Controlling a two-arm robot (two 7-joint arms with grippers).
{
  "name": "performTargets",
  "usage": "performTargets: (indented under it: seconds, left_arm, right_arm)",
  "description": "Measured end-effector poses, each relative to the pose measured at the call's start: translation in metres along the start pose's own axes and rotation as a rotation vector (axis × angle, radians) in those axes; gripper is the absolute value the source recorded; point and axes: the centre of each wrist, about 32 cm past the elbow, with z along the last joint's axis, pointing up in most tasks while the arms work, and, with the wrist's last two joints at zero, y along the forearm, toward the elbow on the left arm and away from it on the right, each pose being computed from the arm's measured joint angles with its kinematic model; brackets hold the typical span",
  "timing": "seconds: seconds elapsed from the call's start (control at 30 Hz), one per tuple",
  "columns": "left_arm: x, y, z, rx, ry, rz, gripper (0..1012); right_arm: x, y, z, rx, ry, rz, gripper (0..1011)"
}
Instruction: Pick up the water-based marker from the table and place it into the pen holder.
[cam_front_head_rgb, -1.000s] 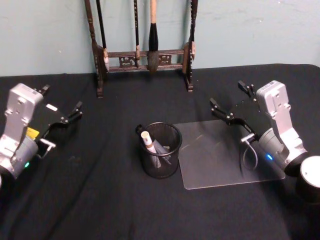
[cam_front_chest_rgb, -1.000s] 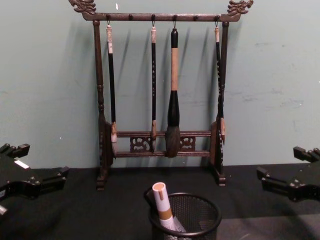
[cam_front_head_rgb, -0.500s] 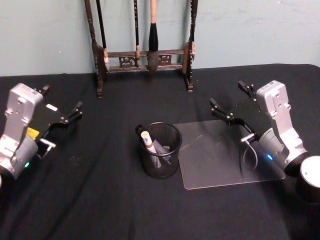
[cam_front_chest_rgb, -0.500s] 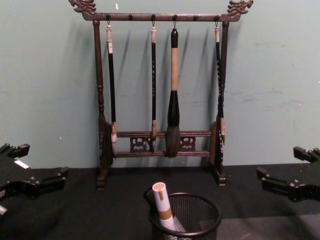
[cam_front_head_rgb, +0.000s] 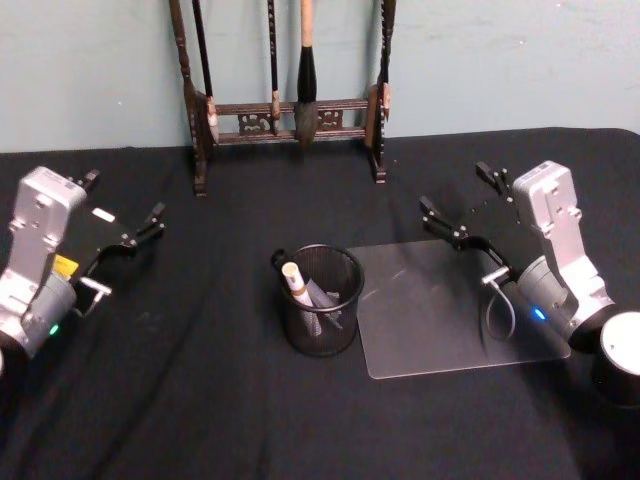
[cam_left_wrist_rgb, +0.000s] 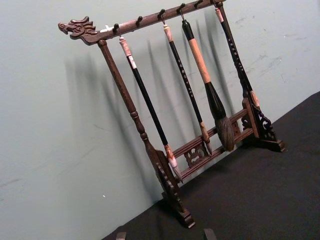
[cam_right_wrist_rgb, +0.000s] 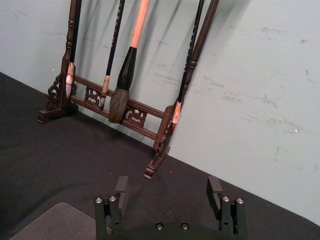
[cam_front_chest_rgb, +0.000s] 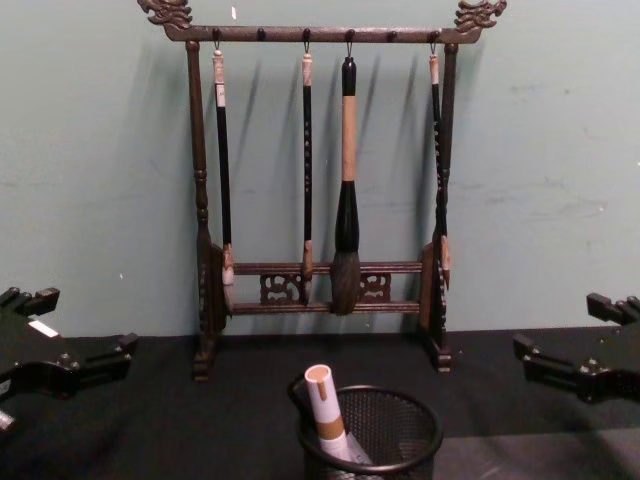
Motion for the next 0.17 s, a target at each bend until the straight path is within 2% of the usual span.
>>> performTargets:
  seconds: [0.17]
  left_arm:
    - [0.0000, 0.0000, 0.0000, 0.000, 0.000, 0.000, 1001]
  right_arm:
    - [0.0000, 0.0000, 0.0000, 0.000, 0.000, 0.000, 1002]
